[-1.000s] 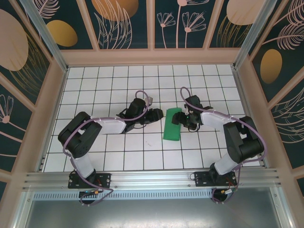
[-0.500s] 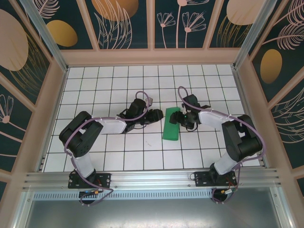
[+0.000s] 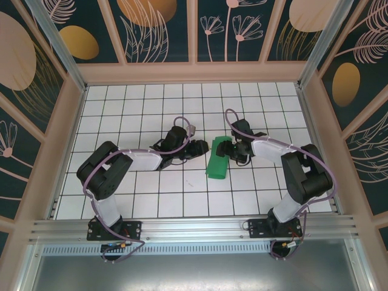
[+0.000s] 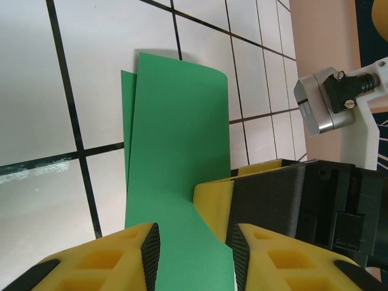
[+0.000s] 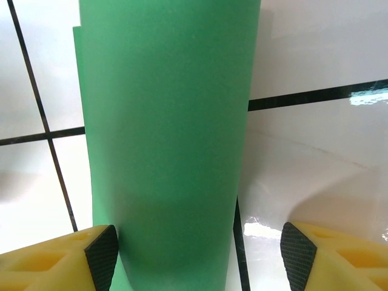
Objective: Fold a paper plane with a square sheet of paper (pick it up from the middle)
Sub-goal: Fold the square sheet of paper in half at the center of the table.
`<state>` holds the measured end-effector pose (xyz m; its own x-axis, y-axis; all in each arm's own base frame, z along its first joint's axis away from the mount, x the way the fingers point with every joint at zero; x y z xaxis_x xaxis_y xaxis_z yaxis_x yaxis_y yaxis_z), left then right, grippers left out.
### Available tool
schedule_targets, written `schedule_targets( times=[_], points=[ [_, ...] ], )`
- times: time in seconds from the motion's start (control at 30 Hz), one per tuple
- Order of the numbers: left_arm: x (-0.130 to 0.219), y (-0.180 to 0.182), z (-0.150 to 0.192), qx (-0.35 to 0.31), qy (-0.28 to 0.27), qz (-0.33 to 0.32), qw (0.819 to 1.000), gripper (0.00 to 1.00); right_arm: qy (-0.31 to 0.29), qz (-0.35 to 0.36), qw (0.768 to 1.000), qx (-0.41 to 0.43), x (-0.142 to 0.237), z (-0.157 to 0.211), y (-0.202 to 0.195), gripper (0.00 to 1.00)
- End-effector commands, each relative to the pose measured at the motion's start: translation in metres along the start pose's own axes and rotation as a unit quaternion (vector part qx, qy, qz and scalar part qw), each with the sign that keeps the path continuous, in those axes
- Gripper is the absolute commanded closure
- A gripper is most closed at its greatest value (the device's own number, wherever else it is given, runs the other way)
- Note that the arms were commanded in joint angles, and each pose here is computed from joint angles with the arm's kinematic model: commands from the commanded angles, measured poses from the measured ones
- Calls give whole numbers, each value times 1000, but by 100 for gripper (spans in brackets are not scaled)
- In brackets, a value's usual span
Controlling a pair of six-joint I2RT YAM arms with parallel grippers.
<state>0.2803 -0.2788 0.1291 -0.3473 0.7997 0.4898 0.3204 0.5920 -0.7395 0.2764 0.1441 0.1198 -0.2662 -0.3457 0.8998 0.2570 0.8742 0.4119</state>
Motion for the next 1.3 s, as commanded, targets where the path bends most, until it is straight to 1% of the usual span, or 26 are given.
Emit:
schedule_targets(
  times=[0.0,0.23,0.3,0.4,0.9,1.03,1.27],
  points=[
    [-5,-5,-5,-2,-3,18,1000,61,16,6,1000,26,0,2,5,25],
    [-6,-4,-5,0,-3,17,1000,62,21,22,999,32,-2,1,2,26],
    [-6,-4,-5,0,-2,17,1000,62,27,18,999,41,-3,2,2,27],
    [-7,-4,-5,2,0,20,1000,62,22,34,998,41,-4,0,0,27],
    [-9,-5,-5,3,5,23,1000,62,41,27,997,60,-8,0,2,28],
    [-10,-5,-6,2,7,26,1000,63,35,52,996,56,-10,-3,-1,28],
    [-12,-3,-4,6,11,22,1000,64,33,70,996,36,-17,0,-9,28]
  ],
)
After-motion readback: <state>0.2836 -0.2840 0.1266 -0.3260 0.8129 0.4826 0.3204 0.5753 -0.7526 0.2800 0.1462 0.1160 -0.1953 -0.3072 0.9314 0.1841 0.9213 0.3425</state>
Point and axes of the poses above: each hand's point on the last joint's axis, 136 mm out from that joint toward the fingers, its own x axis back along the fingers, its own y axis along the line the jaws close on, z = x × y, the point moved 10 cm from there along x, back along the fingers, and after that the axes turned 11 degrees about -x, right-handed, at the moved point
